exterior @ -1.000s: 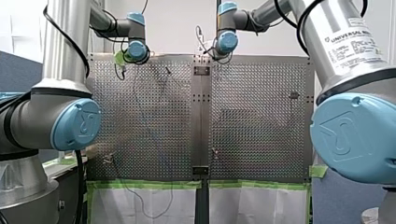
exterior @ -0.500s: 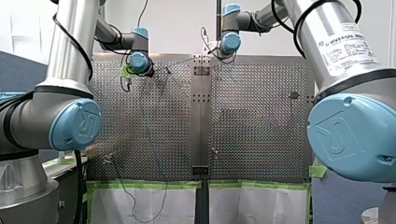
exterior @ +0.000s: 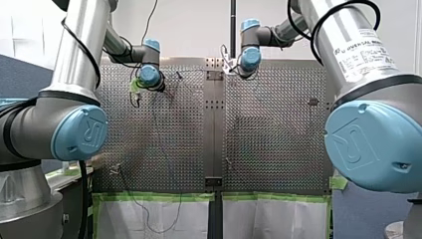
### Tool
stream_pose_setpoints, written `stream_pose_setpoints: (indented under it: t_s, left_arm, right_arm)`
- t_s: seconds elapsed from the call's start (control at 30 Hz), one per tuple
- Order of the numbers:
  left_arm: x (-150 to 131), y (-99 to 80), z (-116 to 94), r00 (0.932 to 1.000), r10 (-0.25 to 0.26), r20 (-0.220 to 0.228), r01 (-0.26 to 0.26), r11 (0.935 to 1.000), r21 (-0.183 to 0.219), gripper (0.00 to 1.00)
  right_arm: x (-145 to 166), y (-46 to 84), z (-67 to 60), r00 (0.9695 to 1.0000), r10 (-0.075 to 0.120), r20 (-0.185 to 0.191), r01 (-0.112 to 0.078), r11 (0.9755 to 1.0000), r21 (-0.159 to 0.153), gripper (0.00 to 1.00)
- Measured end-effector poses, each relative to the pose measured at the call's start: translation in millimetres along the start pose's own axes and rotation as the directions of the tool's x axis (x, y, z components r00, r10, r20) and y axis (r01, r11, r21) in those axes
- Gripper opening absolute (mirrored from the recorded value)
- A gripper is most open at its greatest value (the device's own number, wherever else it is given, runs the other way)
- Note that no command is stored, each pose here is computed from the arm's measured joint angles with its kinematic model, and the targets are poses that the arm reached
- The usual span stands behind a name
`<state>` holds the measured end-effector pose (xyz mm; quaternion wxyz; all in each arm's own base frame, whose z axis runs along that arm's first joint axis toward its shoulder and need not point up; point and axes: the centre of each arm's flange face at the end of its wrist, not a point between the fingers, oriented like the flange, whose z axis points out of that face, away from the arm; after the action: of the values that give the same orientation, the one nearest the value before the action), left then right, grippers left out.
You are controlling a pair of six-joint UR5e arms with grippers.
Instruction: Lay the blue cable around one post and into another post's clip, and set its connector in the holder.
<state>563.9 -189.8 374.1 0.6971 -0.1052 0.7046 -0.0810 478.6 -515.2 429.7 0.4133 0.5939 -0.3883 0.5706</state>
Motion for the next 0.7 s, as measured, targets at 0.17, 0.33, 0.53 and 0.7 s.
stream_pose_setpoints:
  t_s: [0.17,0.33,0.53,0.7]
  left_arm:
    - [4.0,-1.8,-1.9,1.0,-0.002,-0.005,0.002,1.0,0.008,1.0]
    - [4.7,-3.6,-2.6,1.0,-0.004,-0.007,0.004,0.9999,0.014,1.0]
    - [5.6,-7.3,-4.0,0.9999,-0.007,-0.01,0.007,0.9996,0.026,1.0]
    - [6.7,-10.9,-5.6,0.9999,-0.006,-0.014,0.006,0.9994,0.033,1.0]
  right_arm:
    - [-28.5,9.4,8.0,0.9994,0.03,0.017,-0.03,0.9994,-0.02,0.2]
    - [-74.1,30.1,23.1,0.9972,0.05,0.055,-0.047,0.9969,-0.063,0.2]
    - [-126.7,58.0,37.6,0.9916,0.087,0.097,-0.076,0.9914,-0.107,0.2]
    - [-172.5,84.8,45.8,0.9853,0.108,0.132,-0.087,0.9837,-0.157,0.2]
